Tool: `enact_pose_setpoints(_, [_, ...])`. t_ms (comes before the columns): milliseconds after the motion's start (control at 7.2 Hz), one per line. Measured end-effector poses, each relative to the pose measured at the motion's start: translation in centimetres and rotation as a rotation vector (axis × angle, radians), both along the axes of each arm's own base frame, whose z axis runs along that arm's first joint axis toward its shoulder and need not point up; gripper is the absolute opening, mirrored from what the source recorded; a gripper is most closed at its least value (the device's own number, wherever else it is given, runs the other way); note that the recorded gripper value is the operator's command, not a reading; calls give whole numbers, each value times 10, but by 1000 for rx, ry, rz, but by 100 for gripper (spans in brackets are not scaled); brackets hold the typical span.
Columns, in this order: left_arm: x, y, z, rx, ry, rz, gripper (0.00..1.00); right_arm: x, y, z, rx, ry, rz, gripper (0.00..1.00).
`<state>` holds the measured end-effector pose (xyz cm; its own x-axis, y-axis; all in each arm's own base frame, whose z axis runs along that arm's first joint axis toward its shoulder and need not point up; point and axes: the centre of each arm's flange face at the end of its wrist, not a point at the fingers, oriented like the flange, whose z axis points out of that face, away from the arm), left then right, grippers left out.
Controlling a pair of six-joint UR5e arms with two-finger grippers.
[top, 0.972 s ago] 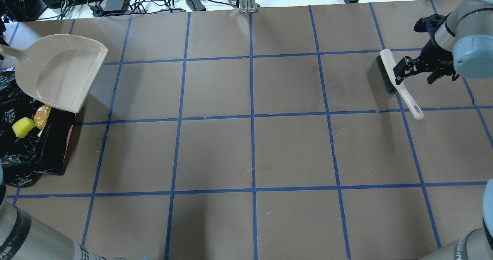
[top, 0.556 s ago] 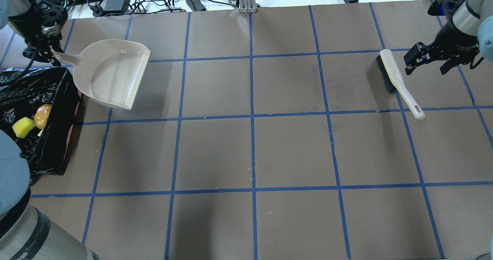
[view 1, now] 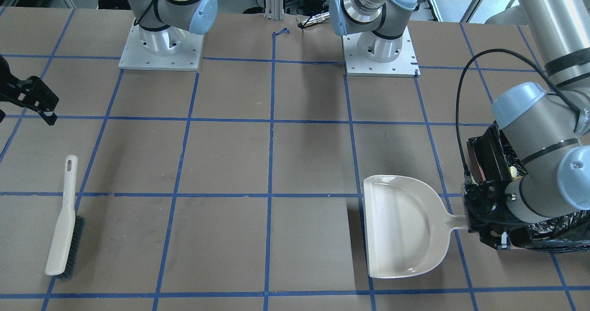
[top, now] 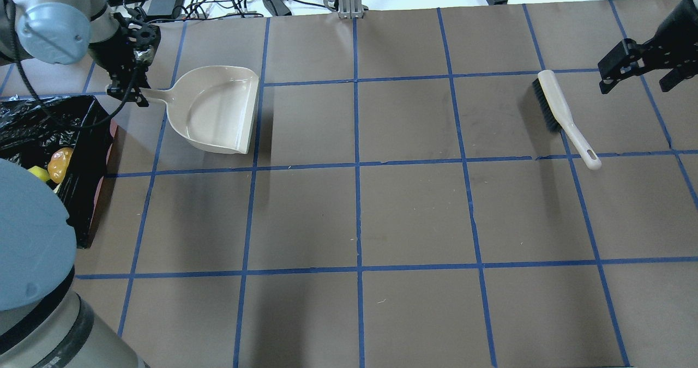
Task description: Sweep and dump trash into bin
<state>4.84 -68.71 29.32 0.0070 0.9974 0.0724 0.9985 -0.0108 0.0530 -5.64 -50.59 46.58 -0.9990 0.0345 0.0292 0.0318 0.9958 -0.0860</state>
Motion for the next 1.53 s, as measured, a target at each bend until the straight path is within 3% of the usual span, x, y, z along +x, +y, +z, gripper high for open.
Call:
enact_pose_setpoints(278, [-36,-7,-22,-17,0,-19,0,14,7,12,-15,-7,6,100])
enact_pose_setpoints(833, [-61,-8,-50,-52,-4,-32,0,70,8,15,-19,-12,106,100])
enact_pose_setpoints(972, [-61,-7,-51,-55,-5,-28,0,97,9,15,-21,-13,159,100])
enact_pose_setpoints(1111, [-60,-7,-53,-54,-6,-18,74,128,13,15,-20,-14,220,100])
enact_pose_setpoints(1250, [-60,-7,-57,-48,-6,3,80,153,18,15,-15,-11,267,100])
enact_pose_setpoints(1528, [-61,-6,-60,-39,-5,24,81,169,24,10,16,-6,310,100])
